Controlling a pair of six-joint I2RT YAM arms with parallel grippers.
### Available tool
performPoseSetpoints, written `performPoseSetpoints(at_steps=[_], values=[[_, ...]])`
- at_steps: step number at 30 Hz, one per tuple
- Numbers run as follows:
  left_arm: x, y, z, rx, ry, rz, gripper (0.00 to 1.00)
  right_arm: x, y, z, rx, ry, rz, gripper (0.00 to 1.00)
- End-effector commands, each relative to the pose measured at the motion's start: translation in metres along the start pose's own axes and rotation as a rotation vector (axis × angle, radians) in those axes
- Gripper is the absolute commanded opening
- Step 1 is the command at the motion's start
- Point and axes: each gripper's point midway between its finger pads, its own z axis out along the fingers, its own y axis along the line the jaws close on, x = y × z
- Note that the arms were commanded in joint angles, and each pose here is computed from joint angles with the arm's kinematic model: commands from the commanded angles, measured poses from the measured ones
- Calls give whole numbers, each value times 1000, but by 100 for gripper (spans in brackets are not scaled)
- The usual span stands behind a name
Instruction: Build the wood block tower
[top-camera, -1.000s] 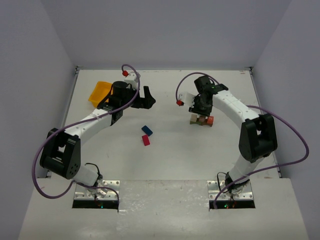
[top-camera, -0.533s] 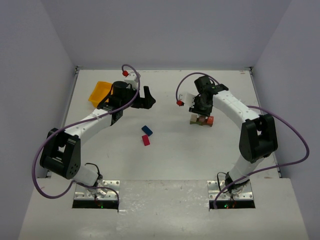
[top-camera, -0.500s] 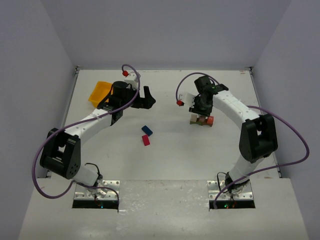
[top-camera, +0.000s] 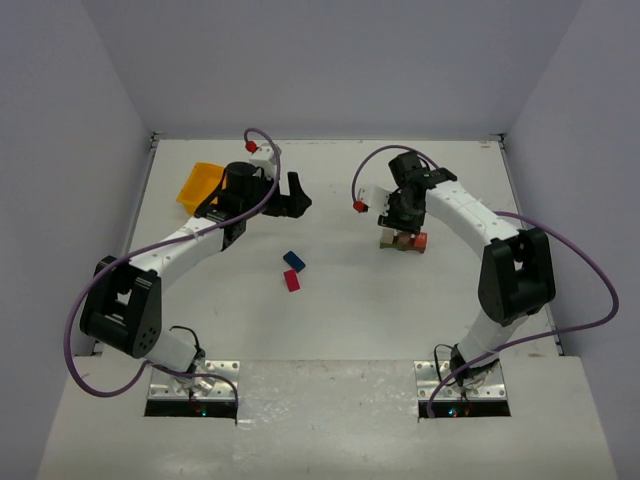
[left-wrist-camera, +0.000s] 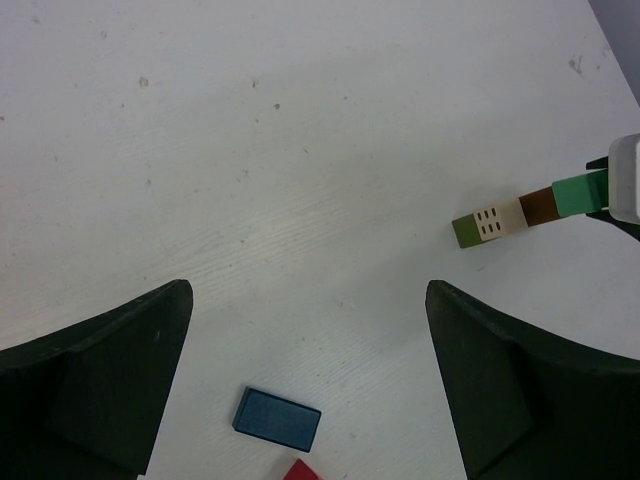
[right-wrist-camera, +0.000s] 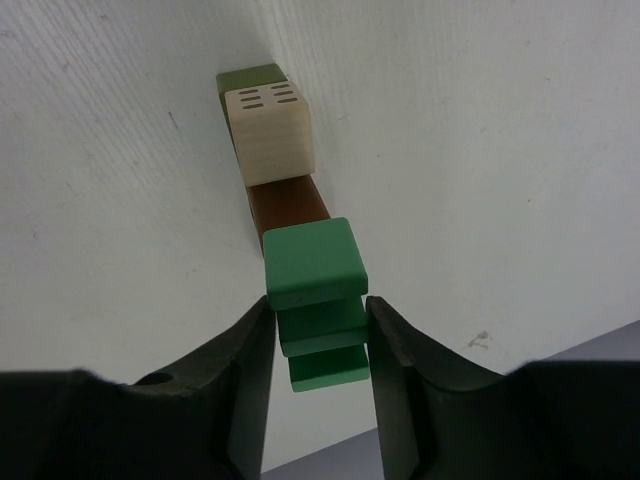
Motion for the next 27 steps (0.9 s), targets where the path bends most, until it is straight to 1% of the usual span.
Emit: performPoseSetpoints(at_steps=[1, 4, 6, 8, 11, 14, 16, 17, 24, 27], values=[[-24, -13, 2, 33, -56, 35, 100, -2, -7, -12, 35, -20, 4, 47], [-24, -14, 3, 35, -55, 35, 100, -2, -7, -12, 35, -20, 2, 50], [-24, -13, 4, 33, -54, 35, 100, -3, -8, -12, 36, -22, -1, 55], [-24, -14, 4, 34, -53, 38, 100, -3, -8, -12, 36, -22, -1, 57], [-24, -14, 4, 34, -52, 39, 100, -4, -10, -13, 41, -24, -2, 65], [-24, -14, 4, 33, -52, 41, 100, -4, -12, -14, 51, -26, -5, 77], [-25, -14, 4, 31, -52, 41, 100, -5, -13, -15, 57, -27, -7, 95], [-24, -14, 3, 32, -52, 41, 100, -5, -14, -16, 61, -30, -9, 99], [-25, -15, 1, 33, -56, 42, 100, -8, -20, -30, 105, -56, -3, 99], [-26, -18, 0, 50, -56, 41, 100, -16, -25, -49, 150, -111, 14, 99]])
